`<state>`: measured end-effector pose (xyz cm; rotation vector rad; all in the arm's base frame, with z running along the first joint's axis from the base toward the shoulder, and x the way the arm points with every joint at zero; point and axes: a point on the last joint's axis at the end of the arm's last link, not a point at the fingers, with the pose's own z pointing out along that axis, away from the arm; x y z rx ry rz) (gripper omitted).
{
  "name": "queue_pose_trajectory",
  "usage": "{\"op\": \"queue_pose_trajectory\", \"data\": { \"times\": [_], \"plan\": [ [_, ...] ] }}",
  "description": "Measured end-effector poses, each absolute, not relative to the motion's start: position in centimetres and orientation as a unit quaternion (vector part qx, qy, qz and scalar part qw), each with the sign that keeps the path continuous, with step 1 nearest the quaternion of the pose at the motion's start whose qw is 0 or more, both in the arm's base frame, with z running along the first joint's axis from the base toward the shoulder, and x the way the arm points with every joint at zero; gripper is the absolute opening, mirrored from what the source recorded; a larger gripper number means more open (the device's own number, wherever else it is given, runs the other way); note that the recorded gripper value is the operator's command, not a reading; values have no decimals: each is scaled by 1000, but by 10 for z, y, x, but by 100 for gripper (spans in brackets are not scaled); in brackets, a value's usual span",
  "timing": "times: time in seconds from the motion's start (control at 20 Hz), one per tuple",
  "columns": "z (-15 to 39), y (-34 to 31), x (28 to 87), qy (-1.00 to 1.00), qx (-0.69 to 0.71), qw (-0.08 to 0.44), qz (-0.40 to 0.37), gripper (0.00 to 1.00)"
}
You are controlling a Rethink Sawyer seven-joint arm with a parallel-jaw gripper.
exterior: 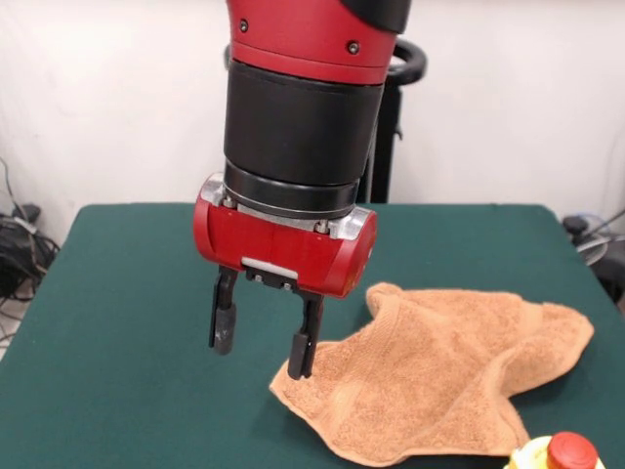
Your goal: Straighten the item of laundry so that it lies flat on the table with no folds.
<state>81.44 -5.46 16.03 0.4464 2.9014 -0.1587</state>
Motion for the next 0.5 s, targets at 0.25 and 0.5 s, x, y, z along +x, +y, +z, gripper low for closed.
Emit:
{"op": "queue_pose_trajectory", "data": {
  "times": [0.25, 0.5],
  "plan": [
    [166, -55, 816, 981, 151, 105, -54, 100],
    [176, -55, 818, 981, 152, 111, -54, 100]
  ]
}}
